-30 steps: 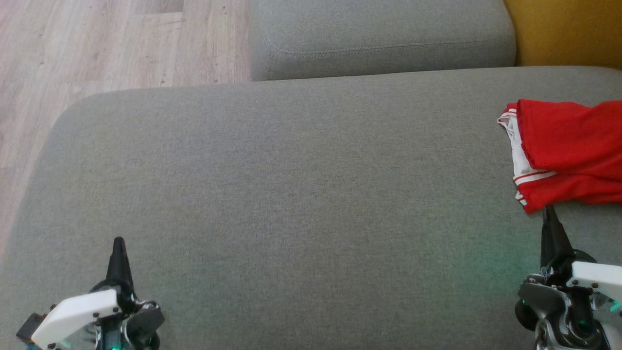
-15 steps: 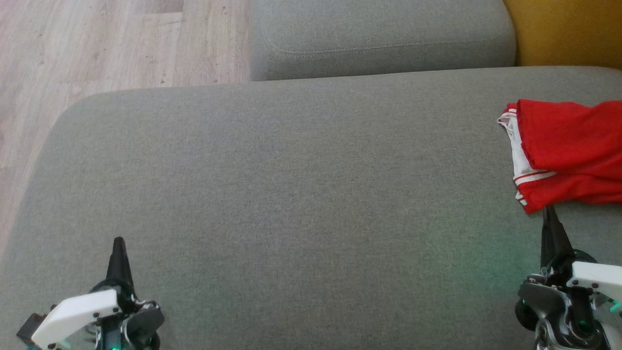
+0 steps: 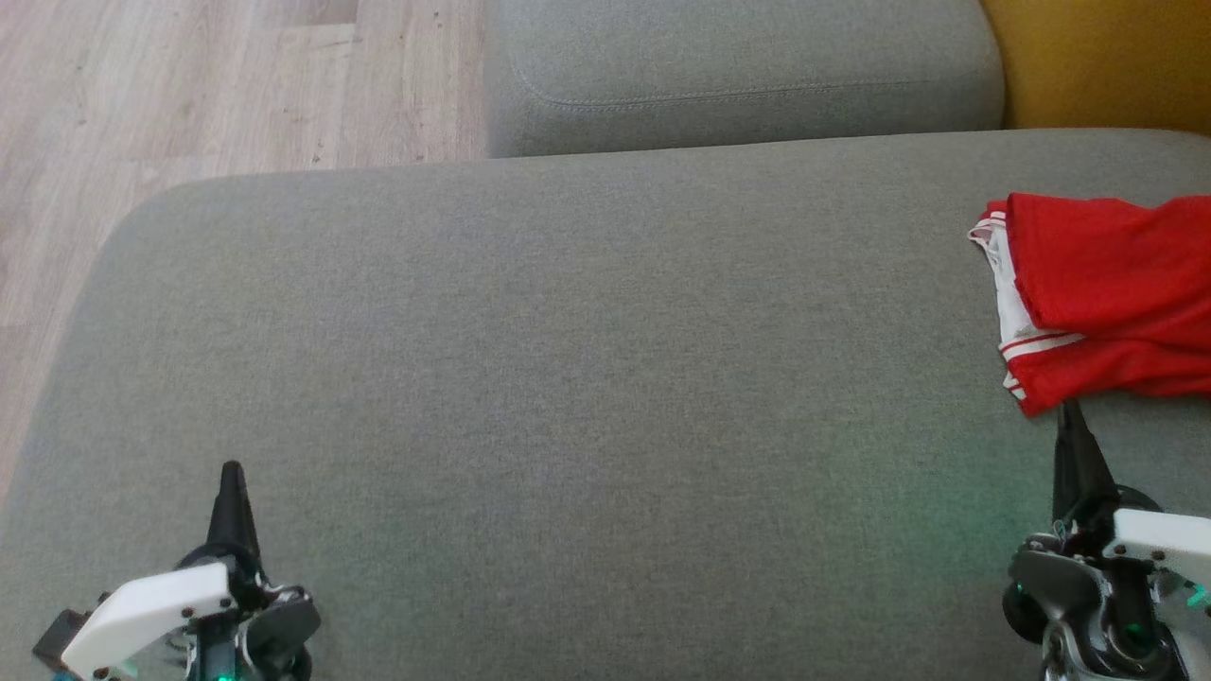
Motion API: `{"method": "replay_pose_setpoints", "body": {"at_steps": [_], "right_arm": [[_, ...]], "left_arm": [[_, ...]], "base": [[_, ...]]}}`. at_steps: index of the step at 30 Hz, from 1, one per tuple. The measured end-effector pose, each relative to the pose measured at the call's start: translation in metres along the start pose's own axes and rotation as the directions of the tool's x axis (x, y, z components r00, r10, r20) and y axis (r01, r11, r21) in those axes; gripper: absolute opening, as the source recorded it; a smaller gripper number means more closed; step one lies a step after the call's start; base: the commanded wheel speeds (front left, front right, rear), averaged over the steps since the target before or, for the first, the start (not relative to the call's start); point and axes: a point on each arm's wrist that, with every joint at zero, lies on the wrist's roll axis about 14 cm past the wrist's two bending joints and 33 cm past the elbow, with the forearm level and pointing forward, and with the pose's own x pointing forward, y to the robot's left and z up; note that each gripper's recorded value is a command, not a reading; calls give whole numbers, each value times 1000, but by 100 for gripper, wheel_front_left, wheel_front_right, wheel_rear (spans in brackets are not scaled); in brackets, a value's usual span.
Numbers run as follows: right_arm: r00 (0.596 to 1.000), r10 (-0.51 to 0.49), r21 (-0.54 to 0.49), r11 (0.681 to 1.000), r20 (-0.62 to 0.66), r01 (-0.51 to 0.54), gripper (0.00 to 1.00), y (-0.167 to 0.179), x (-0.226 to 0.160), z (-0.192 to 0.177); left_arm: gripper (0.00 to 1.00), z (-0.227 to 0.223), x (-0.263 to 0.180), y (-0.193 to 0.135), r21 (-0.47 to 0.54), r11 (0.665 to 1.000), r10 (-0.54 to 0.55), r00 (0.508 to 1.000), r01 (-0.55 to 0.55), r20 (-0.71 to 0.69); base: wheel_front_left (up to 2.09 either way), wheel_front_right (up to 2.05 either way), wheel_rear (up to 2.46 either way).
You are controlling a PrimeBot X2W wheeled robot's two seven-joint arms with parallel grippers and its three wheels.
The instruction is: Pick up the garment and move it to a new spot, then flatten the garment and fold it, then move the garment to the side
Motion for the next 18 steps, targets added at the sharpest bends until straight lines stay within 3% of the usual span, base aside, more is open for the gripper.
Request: {"method": "replay_pose_setpoints", "body": {"at_steps": [18], "right_arm": [[1000,0,0,1000,-4,0,0,0,0,0]], "left_arm": [[0,-1,0,0,-1,1000,0,1000,0,-3]], "base": [[0,0,0]]}}
